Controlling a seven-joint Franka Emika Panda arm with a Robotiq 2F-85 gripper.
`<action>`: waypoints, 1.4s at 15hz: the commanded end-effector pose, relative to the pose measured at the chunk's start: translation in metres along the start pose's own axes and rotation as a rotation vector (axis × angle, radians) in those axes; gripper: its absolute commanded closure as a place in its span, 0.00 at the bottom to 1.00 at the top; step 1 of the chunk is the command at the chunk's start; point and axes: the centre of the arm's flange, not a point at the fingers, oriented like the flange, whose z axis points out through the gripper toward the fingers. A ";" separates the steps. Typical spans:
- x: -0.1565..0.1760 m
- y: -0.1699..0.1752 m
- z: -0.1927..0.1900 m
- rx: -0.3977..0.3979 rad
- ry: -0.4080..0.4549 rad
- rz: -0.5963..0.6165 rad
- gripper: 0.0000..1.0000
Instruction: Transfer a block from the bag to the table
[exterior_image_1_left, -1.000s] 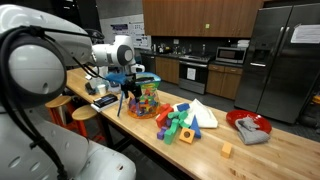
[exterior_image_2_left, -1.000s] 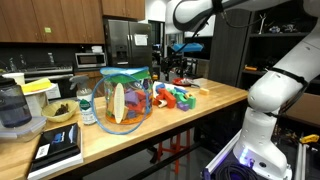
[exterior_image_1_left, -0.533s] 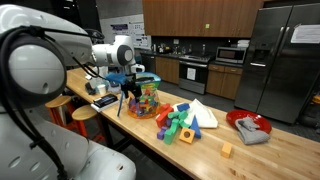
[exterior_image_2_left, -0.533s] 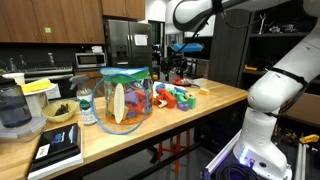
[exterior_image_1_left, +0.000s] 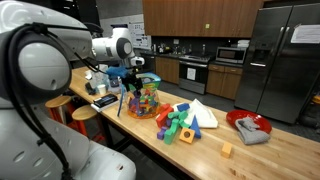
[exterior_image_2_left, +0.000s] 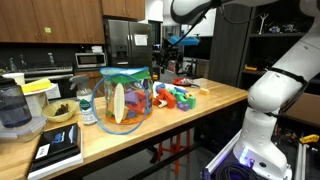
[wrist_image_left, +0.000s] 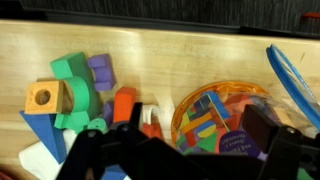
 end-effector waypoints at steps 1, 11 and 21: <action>0.039 -0.014 -0.024 -0.005 0.051 -0.038 0.00; 0.158 -0.057 -0.057 -0.010 0.223 -0.158 0.00; 0.198 -0.146 -0.019 0.065 0.236 -0.362 0.00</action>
